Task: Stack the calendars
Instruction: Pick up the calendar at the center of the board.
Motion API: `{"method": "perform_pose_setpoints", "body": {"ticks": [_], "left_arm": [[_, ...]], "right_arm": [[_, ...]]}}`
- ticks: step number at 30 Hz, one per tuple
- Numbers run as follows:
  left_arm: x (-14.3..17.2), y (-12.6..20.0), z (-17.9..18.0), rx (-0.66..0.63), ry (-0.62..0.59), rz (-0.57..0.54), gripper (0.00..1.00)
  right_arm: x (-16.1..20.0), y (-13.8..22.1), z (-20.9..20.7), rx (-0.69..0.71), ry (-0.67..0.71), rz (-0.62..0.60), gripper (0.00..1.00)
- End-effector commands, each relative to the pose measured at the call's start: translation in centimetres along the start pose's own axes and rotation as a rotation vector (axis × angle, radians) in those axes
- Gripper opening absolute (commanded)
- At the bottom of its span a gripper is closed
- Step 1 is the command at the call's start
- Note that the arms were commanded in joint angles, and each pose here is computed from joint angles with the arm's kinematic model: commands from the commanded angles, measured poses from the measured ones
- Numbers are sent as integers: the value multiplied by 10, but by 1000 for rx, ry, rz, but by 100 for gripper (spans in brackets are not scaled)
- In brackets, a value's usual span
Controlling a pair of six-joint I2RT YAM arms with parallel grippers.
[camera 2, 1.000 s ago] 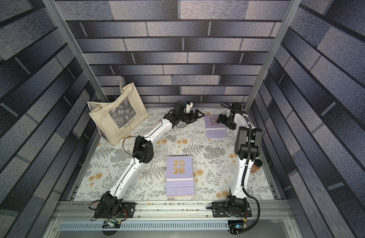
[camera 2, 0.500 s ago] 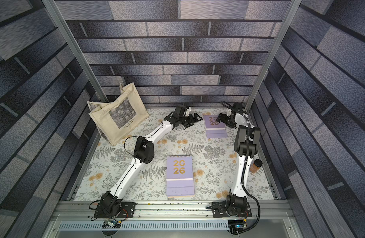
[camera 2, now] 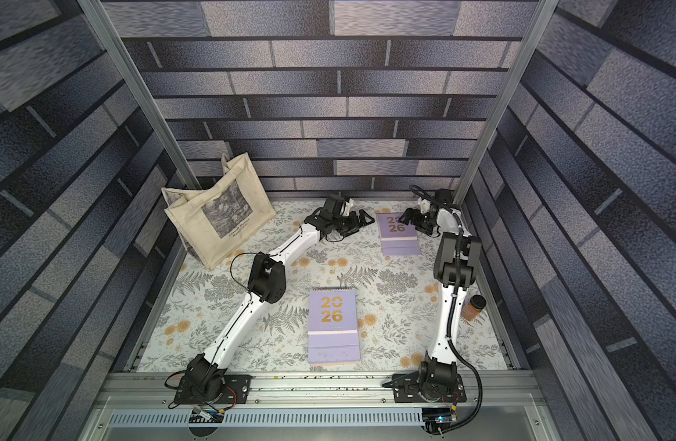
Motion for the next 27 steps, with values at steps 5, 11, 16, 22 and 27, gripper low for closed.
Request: {"method": "perform_pose_setpoints", "body": {"ticks": [5, 11, 16, 22, 27], "left_arm": [[3, -6, 1, 17, 4, 4, 100], [6, -9, 2, 22, 12, 11, 100], [6, -11, 9, 15, 17, 10, 100], [13, -13, 13, 11, 23, 38, 100], [9, -12, 4, 39, 25, 27, 100]], "right_arm": [[41, -18, 13, -72, -14, 133, 93], [54, -26, 31, -109, -8, 168, 92], [60, -32, 47, -135, 6, 182, 92], [62, -37, 64, -157, 19, 191, 92], [68, -42, 71, -155, 29, 214, 92]]}}
Point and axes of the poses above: each gripper's point midway between its finger pads, its own y axis back along the fingers, its own z axis along the line the jaws close on, x = y × z, the point moved 4 cm from there along y, back along the fingers
